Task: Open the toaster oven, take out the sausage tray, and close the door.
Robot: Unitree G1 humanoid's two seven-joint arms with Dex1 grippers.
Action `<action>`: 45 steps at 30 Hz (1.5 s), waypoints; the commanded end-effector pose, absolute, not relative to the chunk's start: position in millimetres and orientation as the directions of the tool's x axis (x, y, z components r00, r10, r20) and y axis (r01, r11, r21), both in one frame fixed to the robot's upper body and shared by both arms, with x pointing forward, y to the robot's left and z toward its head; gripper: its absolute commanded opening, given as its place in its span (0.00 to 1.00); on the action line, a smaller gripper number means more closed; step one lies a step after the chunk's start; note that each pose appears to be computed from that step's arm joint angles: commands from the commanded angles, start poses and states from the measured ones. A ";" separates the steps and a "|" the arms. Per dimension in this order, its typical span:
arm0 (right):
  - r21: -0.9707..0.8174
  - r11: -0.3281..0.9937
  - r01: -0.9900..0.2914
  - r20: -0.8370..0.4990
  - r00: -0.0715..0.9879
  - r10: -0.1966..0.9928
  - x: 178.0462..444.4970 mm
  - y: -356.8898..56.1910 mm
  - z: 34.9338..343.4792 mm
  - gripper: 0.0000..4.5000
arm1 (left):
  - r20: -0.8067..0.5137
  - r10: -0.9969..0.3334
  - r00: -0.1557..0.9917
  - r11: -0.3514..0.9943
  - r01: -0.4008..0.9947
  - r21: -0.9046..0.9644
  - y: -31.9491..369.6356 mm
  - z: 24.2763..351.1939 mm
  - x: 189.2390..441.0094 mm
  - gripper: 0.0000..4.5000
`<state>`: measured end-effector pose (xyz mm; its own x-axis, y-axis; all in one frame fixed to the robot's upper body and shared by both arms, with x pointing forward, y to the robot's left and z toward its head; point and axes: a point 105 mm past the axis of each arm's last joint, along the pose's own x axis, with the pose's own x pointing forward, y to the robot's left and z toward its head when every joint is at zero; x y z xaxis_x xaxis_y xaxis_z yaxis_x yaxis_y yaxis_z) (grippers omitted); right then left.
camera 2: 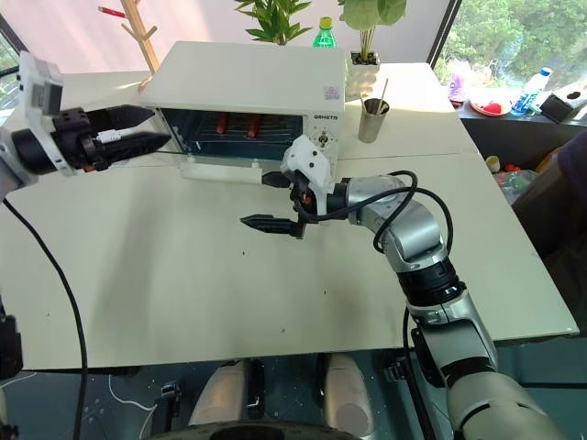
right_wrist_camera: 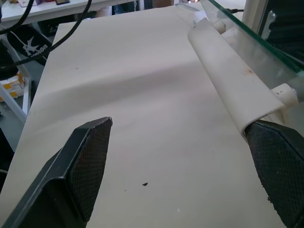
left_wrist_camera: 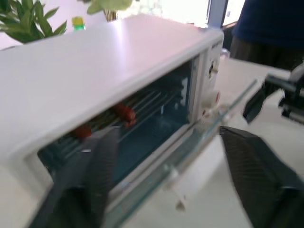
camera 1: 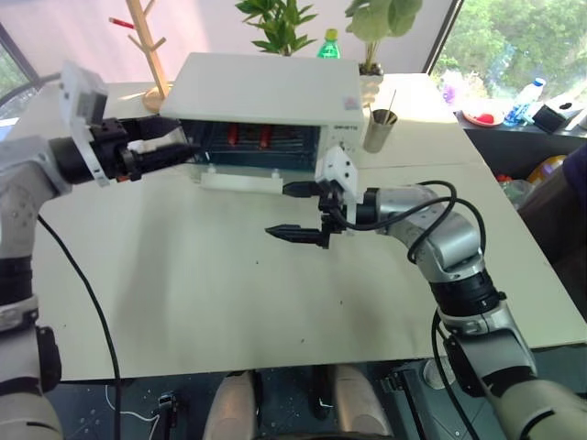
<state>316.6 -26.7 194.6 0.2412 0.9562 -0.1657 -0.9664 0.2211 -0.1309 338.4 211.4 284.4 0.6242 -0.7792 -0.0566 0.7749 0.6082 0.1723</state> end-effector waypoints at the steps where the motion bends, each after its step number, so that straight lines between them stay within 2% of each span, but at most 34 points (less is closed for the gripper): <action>1: -0.159 0.202 -0.966 -0.110 0.221 0.969 305.5 -21.3 208.6 1.00 | -0.067 -0.776 0.628 0.600 0.766 0.230 211.6 292.3 349.9 0.34; 3: -0.148 0.210 -0.966 -0.107 0.227 0.968 303.9 -21.5 207.0 1.00 | -0.097 -0.770 0.631 0.594 0.764 0.253 211.2 289.0 360.2 0.09; 4: -0.141 0.215 -0.966 -0.105 0.231 0.967 302.9 -21.6 206.1 1.00 | -0.121 -0.763 0.635 0.588 0.760 0.275 211.5 285.6 367.1 0.00; 10: -0.121 0.246 -0.962 -0.096 0.258 0.961 300.1 -23.0 204.3 1.00 | -0.249 -0.735 0.631 0.531 0.764 0.366 212.2 266.8 393.7 0.00; 19: -0.128 0.335 -0.934 -0.111 0.349 0.930 303.3 -36.8 200.2 1.00 | -0.290 -0.776 0.561 0.451 0.813 0.368 198.6 264.5 402.6 0.00; 23: -0.134 0.386 -0.913 -0.140 0.403 0.904 301.3 -56.1 197.5 1.00 | -0.304 -0.788 0.536 0.426 0.830 0.361 196.4 261.8 401.3 0.00; 34: -0.118 0.510 -0.852 -0.215 0.523 0.825 258.9 -129.2 210.6 1.00 | -0.425 -0.793 0.436 0.314 0.891 0.328 206.8 226.0 375.7 0.00; 39: -0.124 0.579 -0.806 -0.199 0.592 0.781 258.3 -145.4 222.5 1.00 | -0.427 -0.788 0.444 0.324 0.888 0.325 205.5 204.6 369.5 0.00; 45: -0.122 0.613 -0.781 -0.183 0.625 0.759 263.2 -149.0 226.1 1.00 | -0.394 -0.794 0.462 0.358 0.880 0.311 190.4 181.2 365.3 0.00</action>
<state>264.6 -149.3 215.9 0.6167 0.7586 -0.2100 -0.7847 0.6138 -0.0871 365.2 191.6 168.9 0.4323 -0.7903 -0.4342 0.8998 0.3466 0.2649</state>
